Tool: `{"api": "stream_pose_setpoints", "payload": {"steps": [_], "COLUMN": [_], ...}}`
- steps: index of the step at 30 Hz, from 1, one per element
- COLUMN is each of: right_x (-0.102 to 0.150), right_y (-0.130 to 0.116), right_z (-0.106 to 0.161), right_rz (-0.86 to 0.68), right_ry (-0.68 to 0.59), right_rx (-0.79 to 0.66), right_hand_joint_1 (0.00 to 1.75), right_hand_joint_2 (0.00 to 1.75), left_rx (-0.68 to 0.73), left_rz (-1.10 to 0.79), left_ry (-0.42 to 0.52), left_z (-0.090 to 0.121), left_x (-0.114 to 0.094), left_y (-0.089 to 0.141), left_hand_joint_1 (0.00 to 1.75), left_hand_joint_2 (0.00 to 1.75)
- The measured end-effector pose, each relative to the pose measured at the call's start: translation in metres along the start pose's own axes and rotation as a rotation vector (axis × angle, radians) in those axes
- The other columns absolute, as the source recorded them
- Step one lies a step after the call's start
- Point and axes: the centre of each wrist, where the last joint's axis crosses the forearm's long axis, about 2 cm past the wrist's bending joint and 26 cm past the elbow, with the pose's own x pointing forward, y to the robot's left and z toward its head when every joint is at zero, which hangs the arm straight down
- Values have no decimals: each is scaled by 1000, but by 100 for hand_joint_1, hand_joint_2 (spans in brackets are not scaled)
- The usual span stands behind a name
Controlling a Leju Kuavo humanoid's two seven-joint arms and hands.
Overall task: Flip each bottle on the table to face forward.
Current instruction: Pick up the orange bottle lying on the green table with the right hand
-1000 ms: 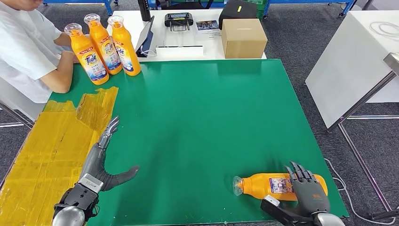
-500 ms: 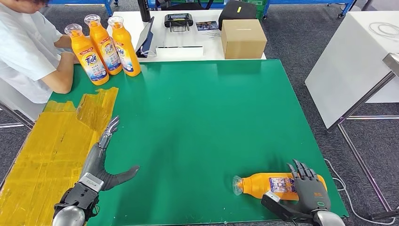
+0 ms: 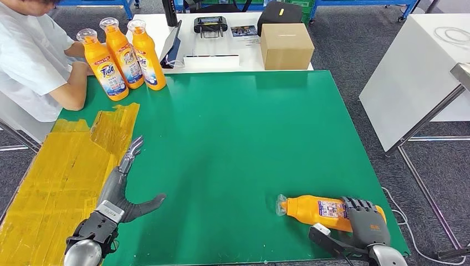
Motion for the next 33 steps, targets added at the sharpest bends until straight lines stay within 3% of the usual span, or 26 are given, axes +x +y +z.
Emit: {"api": "stream_pose_setpoints", "payload": {"steps": [12, 15, 20, 27, 33], "right_x": [-3, 6, 43, 66, 83], "right_y": [-1, -3, -22, -43, -60], "right_z": [-5, -7, -8, -6, -7], "right_rz": [-17, -62, -323, -517, -699], "right_ry": [-13, -61, -199, -276, -320], "right_rx": [-22, -151, -419, -632, -835], "right_hand_joint_1": [175, 175, 175, 175, 175], "right_hand_joint_2": [175, 175, 175, 175, 175], "left_rx": [-2, -3, -4, -18, -72], "left_rz": [7, 8, 16, 40, 168], "left_ry": [4, 9, 24, 34, 28], "left_z": [-3, -1, 3, 3, -2], "left_x": [-3, -3, -2, 0, 2], "left_y": [-1, -1, -4, -8, -18], "left_hand_joint_1": [0, 0, 0, 0, 0], "left_hand_joint_2": [175, 175, 175, 175, 175]}}
